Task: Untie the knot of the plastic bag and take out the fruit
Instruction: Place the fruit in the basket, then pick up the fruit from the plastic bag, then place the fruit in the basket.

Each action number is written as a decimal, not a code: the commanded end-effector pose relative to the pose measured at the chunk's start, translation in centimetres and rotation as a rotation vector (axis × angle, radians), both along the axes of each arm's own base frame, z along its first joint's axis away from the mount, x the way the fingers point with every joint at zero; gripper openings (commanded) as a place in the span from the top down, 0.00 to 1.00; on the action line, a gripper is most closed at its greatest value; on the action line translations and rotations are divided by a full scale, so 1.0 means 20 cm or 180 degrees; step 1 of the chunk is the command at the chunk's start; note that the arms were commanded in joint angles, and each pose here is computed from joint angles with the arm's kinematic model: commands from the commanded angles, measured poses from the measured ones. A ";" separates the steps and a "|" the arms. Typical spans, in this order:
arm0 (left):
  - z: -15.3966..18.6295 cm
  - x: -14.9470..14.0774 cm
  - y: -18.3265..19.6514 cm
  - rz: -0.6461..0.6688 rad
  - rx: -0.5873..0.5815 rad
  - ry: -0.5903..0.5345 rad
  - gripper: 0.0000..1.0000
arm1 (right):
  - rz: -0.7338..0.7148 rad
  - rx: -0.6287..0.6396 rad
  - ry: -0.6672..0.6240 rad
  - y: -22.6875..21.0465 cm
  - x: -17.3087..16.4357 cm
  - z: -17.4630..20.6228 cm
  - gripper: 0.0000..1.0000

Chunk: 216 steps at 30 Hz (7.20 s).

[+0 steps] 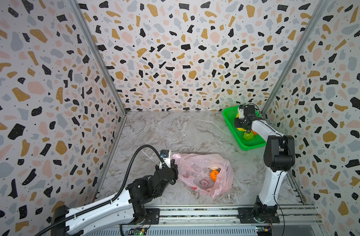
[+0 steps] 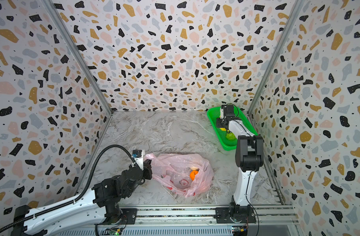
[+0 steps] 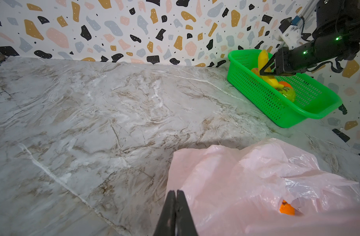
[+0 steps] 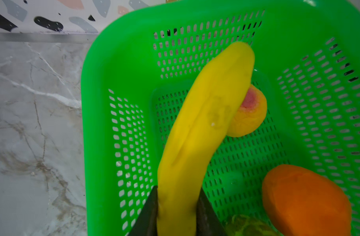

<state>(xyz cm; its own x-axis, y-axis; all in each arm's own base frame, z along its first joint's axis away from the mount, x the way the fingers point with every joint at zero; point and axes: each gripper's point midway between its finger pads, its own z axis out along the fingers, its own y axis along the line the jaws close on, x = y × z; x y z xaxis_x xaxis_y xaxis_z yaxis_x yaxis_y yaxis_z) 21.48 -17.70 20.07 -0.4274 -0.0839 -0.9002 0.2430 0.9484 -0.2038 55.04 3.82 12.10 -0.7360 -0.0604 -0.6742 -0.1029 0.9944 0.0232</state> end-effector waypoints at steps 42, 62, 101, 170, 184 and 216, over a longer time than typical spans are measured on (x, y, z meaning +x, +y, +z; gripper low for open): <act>0.14 -0.07 -0.15 -0.0593 -0.0670 -0.0271 1.00 | 0.2251 0.1052 0.1452 1.18 -2.04 0.54 0.33; 0.22 -0.14 -0.22 -0.0985 -0.0911 -0.0373 1.00 | 0.1429 0.0171 0.1288 1.30 -1.94 -0.07 0.32; 0.16 -0.21 -0.36 -0.1499 -0.0907 -0.0279 1.00 | 0.0995 -0.0228 0.1557 0.84 -1.82 -0.27 0.06; 0.12 -0.15 -0.22 -0.1028 -0.0801 -0.0284 1.00 | 0.1857 0.0333 0.0993 1.15 -1.96 0.14 0.44; 0.10 -0.10 -0.15 -0.0689 -0.0722 -0.0256 1.00 | 0.1926 0.0582 0.0753 1.06 -1.93 0.49 0.43; 0.11 -0.10 -0.15 -0.0696 -0.0705 -0.0277 1.00 | -0.0374 0.0483 -0.0425 -0.09 -0.26 0.48 0.42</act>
